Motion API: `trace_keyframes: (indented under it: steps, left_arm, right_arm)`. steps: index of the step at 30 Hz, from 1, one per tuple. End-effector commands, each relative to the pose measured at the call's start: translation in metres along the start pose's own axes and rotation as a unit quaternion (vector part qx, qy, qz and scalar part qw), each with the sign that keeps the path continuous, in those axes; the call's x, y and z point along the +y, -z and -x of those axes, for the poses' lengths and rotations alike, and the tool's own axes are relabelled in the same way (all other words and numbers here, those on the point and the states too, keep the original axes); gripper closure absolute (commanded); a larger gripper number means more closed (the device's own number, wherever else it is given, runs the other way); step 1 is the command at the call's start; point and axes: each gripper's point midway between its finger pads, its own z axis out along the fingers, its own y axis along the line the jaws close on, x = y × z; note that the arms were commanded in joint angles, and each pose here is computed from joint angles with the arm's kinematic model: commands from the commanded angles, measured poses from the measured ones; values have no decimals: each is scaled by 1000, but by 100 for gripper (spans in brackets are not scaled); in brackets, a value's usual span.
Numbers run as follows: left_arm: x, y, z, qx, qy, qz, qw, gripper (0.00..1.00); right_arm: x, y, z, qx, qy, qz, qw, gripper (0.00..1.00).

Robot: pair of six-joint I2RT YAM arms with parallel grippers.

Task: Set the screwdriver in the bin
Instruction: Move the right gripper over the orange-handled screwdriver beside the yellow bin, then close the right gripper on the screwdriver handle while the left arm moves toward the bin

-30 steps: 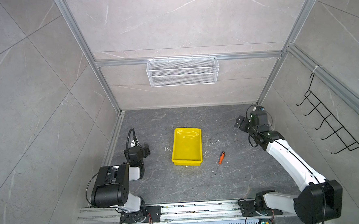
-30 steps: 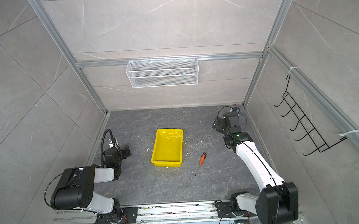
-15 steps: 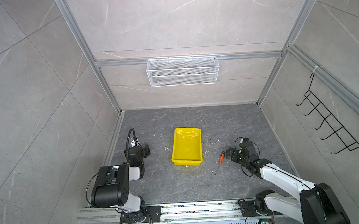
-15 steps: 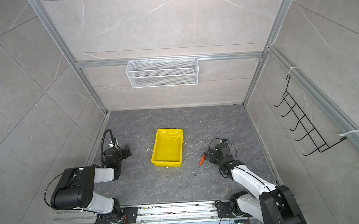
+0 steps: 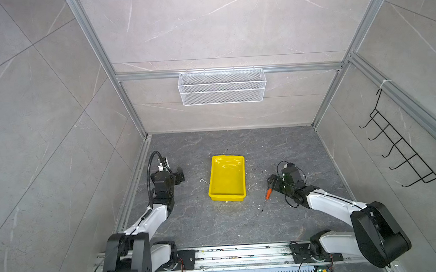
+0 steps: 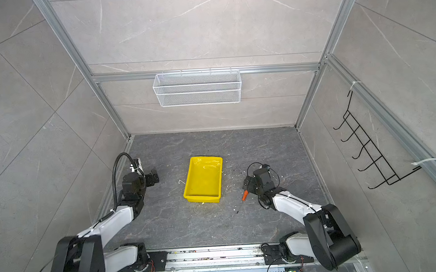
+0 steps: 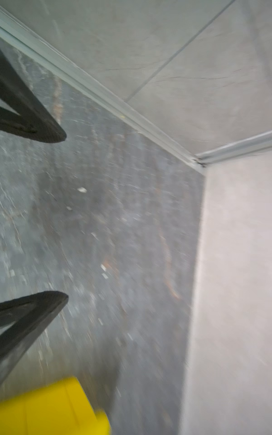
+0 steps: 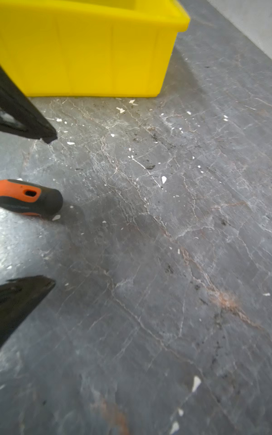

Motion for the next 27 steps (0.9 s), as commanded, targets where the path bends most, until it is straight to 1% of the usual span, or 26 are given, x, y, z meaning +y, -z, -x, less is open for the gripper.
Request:
trace_keyframes:
  steps: [1,4,6,7,9,11,13,15,17,19,22,25,26,27]
  left_arm:
    - [-16,29,16,5,41,-12,999,0]
    - [-23,50,30,-6,91,-27,995,0]
    - [-19,60,35,6,121,-20,992,0]
    - [-16,66,36,17,127,-13,992,0]
    - [-9,74,38,31,124,6,992,0]
    - [7,81,35,51,112,50,991,0]
    - [18,89,26,88,122,85,985,0]
    - [19,95,21,119,128,92,980,0]
    - [5,93,18,135,123,55,982,0]
    - [-3,87,13,135,118,31,983,0]
    - [-3,84,10,130,134,36,982,0]
    - [-1,85,18,113,147,38,982,0]
    - [0,86,22,105,152,39,982,0]
    - [2,88,24,99,158,44,982,0]
  right_arm:
    - [-2,-2,-2,1,-11,-20,1000,15]
    - [-2,-1,-9,8,-11,-20,1000,17]
    - [-2,0,-16,17,-9,-22,1000,19]
    - [0,1,-18,18,-6,-21,1000,20]
    - [2,4,-20,16,1,-22,1000,22]
    - [7,5,-22,13,5,-17,1000,26]
    - [9,4,-23,14,7,-18,1000,30]
    - [6,1,-26,23,7,-32,999,32]
    - [3,0,-26,27,7,-47,999,34]
    - [0,0,-25,24,8,-56,998,37]
    - [-5,-2,-24,20,9,-68,997,38]
    - [-4,-5,-26,27,11,-71,997,42]
    - [-3,-6,-26,29,12,-68,997,46]
    - [-2,-7,-27,31,12,-66,997,48]
